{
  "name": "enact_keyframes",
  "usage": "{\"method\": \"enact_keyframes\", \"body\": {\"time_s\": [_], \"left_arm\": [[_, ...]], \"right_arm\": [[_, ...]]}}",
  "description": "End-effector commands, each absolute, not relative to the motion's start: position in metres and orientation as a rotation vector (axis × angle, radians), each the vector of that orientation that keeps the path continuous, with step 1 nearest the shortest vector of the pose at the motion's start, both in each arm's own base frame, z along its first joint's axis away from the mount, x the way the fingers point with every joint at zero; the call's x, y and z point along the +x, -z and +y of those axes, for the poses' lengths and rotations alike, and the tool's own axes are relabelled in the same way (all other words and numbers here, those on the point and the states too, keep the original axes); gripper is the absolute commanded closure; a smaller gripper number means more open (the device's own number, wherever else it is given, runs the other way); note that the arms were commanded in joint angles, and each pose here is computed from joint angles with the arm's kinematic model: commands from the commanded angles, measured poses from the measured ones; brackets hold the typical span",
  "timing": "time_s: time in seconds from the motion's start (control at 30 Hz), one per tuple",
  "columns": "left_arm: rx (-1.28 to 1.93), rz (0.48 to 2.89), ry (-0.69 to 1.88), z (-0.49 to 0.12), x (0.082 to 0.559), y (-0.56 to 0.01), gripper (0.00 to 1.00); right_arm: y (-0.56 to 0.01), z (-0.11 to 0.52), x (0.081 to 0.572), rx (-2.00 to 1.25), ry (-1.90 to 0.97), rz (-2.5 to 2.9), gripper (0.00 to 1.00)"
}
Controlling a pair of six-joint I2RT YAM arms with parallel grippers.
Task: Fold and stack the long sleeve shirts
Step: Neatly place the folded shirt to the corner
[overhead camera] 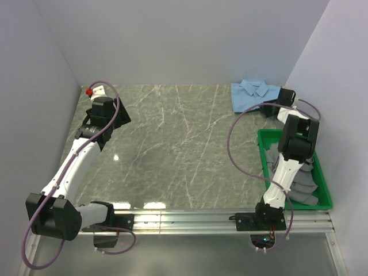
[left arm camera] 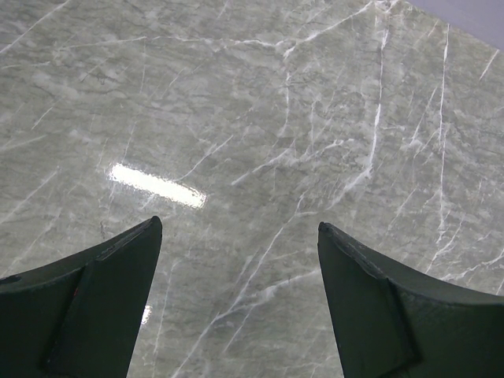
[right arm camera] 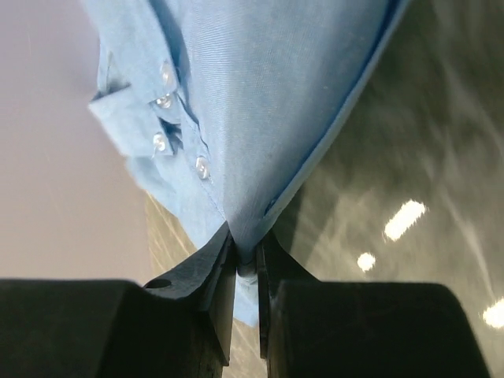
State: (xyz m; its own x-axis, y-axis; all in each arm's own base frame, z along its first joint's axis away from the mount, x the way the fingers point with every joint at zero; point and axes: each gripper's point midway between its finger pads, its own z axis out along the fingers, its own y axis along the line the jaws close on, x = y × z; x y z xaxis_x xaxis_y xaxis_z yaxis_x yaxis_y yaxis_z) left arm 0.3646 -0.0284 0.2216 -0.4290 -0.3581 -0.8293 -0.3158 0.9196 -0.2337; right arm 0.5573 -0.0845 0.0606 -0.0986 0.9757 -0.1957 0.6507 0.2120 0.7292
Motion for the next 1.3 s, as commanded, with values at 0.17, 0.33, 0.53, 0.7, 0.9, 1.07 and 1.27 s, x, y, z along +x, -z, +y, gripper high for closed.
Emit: {"method": "enact_keyframes", "body": {"time_s": [0.17,0.33,0.53,0.7,0.9,1.07,1.27], "left_arm": [[-0.486,1.979,0.043,-0.023,0.367,-0.237,0.14],[-0.485,1.974,0.047,-0.023,0.367,-0.239,0.14],[-0.486,1.961,0.055,-0.023,0.365,-0.243,0.14],[-0.489,1.949,0.053,-0.021,0.363,-0.247,0.14],[-0.488,1.930,0.060,-0.021,0.361,-0.254,0.13],[-0.488,1.905,0.073,-0.020,0.357,-0.263,0.13],[-0.489,1.861,0.094,-0.020,0.349,-0.278,0.09]], "right_arm": [[-0.060,-0.101,0.564,1.366,-0.651,1.947,1.00],[-0.054,-0.099,0.550,1.401,-0.637,1.960,0.98],[-0.048,-0.101,0.538,1.418,-0.611,1.984,0.93],[-0.053,-0.100,0.534,1.406,-0.606,1.986,0.74],[-0.095,-0.108,0.523,1.353,-0.529,1.933,0.24],[-0.135,-0.106,0.503,1.296,-0.487,1.895,0.16],[-0.208,-0.090,0.465,1.109,-0.367,1.873,0.12]]}}
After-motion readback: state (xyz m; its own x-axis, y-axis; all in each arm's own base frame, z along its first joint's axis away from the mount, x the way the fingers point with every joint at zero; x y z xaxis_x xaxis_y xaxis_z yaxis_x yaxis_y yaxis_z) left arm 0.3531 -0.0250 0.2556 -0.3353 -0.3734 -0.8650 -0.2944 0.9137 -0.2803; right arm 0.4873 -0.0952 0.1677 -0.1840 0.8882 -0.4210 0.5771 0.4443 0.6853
